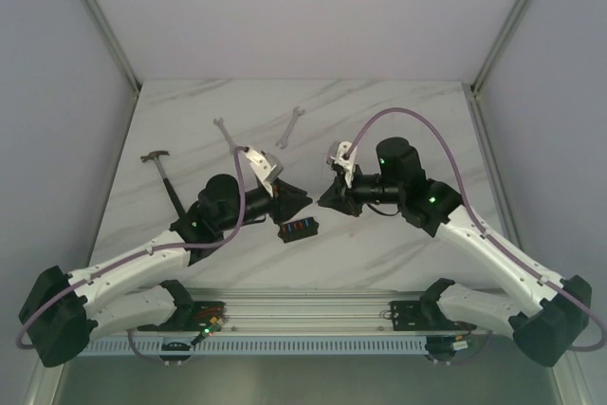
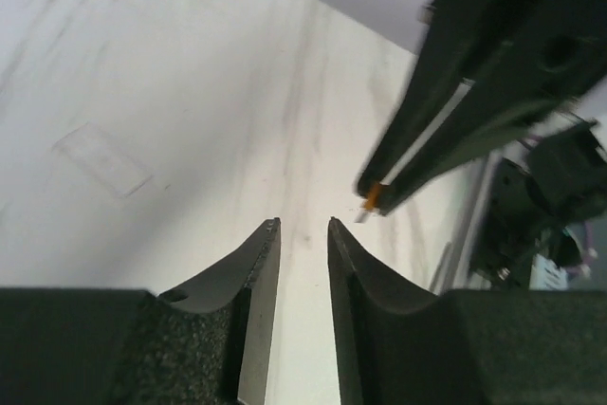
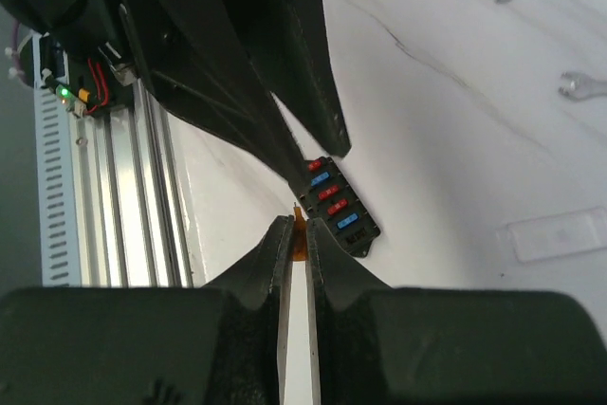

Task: Snap on the fuse box
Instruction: Pick up the fuse from the center of the board.

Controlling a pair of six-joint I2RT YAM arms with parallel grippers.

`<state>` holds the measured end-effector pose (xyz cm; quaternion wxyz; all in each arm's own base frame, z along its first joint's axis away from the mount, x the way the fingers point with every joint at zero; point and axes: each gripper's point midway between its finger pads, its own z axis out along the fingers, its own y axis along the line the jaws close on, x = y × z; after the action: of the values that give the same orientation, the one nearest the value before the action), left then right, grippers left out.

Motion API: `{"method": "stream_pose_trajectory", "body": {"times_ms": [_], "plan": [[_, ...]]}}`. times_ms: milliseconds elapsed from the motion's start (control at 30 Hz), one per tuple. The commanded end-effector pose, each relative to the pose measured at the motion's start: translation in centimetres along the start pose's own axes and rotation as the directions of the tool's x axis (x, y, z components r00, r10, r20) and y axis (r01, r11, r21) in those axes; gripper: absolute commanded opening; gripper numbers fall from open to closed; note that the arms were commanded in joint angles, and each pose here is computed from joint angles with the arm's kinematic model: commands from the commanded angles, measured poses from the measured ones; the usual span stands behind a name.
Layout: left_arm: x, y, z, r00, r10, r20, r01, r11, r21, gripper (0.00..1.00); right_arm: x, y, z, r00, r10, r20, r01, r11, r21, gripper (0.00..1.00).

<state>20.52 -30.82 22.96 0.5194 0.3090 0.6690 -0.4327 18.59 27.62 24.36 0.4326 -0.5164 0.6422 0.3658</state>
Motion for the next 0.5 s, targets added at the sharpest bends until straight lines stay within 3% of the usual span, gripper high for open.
{"method": "stream_pose_trajectory", "body": {"times_ms": [0,167,467], "plan": [[1.7,4.6,-0.9,0.991,-0.137,0.008,0.134,0.954,-0.267,0.42,0.2,-1.6,0.5,0.981,0.193,-0.032,-0.188,0.976,0.112,0.0],[3.5,6.6,-2.7,0.96,-0.278,0.043,0.271,0.878,-0.395,0.53,2.0,-2.5,2.1,0.905,0.418,-0.086,-0.39,0.892,0.228,0.0],[9.5,8.9,-5.3,0.859,-0.511,0.024,0.444,0.722,-0.53,0.71,6.0,-4.9,3.2,0.745,0.643,-0.178,-0.456,0.685,0.568,0.0]]}}
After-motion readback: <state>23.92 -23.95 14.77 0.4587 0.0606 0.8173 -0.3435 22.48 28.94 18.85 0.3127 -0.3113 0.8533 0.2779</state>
